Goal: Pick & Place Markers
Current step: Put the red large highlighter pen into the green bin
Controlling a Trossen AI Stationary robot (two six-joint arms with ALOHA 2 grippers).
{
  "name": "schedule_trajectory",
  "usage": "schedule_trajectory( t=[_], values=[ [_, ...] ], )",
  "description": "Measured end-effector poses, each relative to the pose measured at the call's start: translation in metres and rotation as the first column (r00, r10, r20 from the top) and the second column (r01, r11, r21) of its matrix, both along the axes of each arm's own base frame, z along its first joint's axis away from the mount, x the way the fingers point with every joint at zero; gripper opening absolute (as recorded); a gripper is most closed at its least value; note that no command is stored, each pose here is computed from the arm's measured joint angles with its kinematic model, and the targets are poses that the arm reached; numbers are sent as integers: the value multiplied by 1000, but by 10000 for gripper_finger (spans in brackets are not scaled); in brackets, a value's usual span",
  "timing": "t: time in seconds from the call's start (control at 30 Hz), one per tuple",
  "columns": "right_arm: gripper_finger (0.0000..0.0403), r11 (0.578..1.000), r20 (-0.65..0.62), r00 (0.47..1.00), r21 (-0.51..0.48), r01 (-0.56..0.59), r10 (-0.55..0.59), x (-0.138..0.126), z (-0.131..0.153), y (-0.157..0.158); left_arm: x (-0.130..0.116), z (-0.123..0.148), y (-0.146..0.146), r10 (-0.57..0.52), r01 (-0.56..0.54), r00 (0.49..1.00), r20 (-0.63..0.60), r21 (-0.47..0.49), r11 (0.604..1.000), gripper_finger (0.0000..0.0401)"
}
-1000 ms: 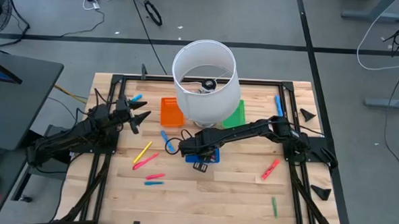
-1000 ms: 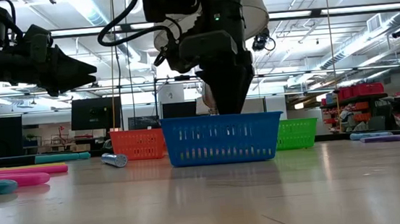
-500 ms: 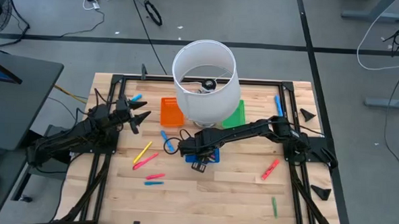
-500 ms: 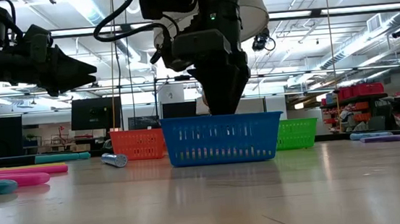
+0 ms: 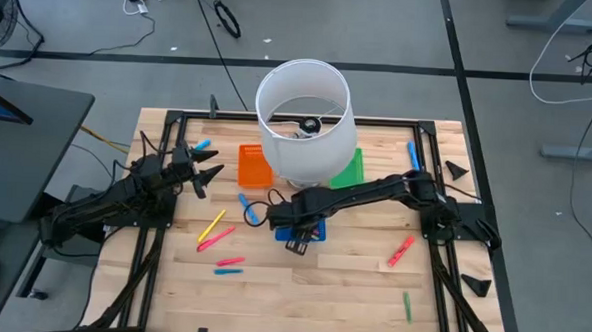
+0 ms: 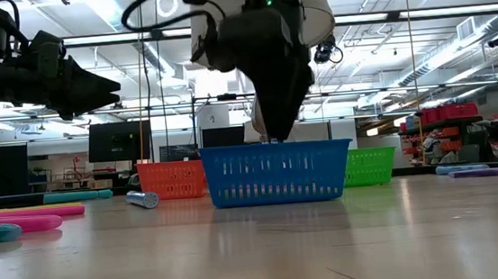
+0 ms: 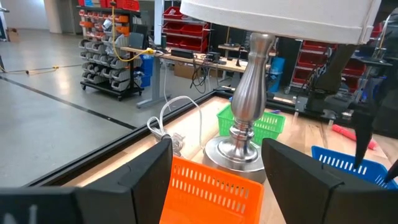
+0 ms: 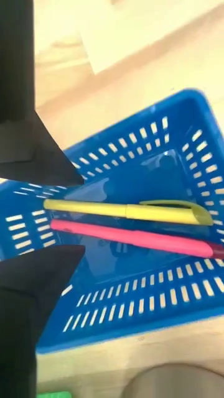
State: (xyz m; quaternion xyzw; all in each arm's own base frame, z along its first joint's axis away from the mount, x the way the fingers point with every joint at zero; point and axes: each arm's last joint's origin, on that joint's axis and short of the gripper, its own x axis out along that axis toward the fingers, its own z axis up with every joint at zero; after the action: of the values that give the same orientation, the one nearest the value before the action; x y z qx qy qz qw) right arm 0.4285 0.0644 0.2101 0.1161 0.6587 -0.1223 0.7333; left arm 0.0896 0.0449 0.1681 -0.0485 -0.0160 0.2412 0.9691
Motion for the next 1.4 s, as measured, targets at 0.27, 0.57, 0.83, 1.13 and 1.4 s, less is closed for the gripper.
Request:
schedule_trajectory(
  t=[0.27,0.57,0.83,1.13,1.4],
  values=[
    [164,998,72,996,28,53,-55,-10,32,-1,0,0,0,0,0,1000,0,0,1000,252],
    [164,998,101,994,51,39,-44,-18,50,2,0,0,0,0,0,1000,0,0,1000,252],
    [164,998,83,996,54,13,-17,-21,45,12,0,0,0,0,0,1000,0,0,1000,252],
    [164,998,59,998,59,25,-28,-51,33,24,0,0,0,0,0,1000,0,0,1000,252],
    [164,995,82,994,83,63,-70,-86,28,33,0,0,0,0,0,1000,0,0,1000,252]
  ],
)
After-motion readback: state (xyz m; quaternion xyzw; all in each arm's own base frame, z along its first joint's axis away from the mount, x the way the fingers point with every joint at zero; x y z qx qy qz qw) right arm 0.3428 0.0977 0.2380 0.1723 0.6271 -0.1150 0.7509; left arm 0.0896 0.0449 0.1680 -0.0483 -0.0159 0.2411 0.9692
